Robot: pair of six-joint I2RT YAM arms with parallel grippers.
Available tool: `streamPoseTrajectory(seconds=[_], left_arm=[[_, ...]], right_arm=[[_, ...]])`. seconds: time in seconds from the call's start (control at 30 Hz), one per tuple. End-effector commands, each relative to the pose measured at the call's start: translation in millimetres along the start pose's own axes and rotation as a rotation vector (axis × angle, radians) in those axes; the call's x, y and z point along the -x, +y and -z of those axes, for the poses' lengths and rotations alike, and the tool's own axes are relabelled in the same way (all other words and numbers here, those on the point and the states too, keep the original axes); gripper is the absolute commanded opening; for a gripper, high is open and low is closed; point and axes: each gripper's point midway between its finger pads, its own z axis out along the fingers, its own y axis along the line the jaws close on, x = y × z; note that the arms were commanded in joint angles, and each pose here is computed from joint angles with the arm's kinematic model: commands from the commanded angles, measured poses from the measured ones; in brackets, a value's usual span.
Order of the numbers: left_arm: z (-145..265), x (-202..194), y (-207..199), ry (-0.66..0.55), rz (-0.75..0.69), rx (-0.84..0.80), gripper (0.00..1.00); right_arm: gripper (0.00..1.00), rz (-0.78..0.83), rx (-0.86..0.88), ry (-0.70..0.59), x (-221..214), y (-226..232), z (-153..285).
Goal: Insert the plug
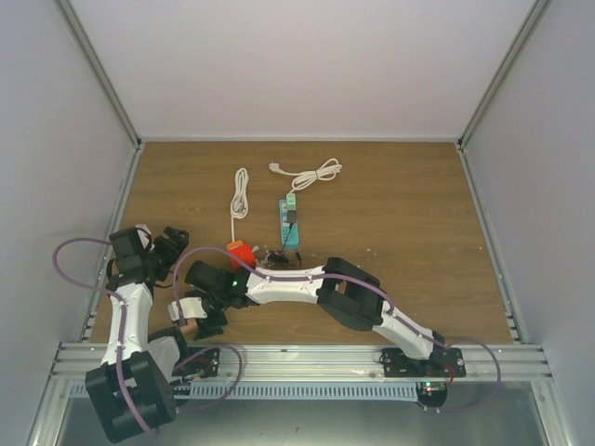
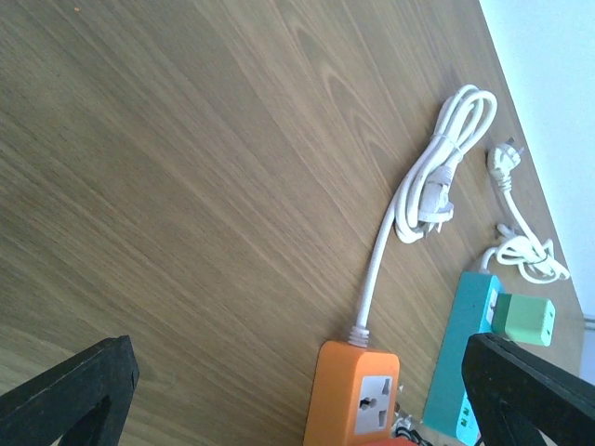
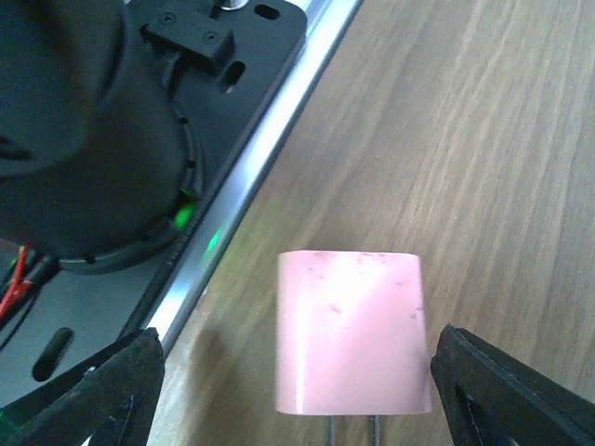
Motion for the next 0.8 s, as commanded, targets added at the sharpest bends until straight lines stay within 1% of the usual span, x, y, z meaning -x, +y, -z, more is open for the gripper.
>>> streamPoseTrajectory(seconds=[0.0,0.23,0.53,0.77], left_arm=[[0.1,6.1,-7.1,-0.015,-0.026,-0.042,0.99],[-1.8,4.6,-6.4,-0.005,-0.023,-0.049,0.99],[-2.6,4.3,-6.2,0.000,-0.022,-0.052,0.99],[-3.2,3.3,-5.8,0.008,-0.020,-0.055,0.99]], right_arm=[[0.81,-0.004,0.049,0.013,-10.5,1.5,-9.1],[0.77,-0.021,0.054,0.011,-18.1,-0.4,-15.3],[0.74,-0.032,0.009,-0.047,-7.9,-6.7,-12.1],[0.69,-0.039,-0.016,-0.045,-9.6,-11.5,-14.4]])
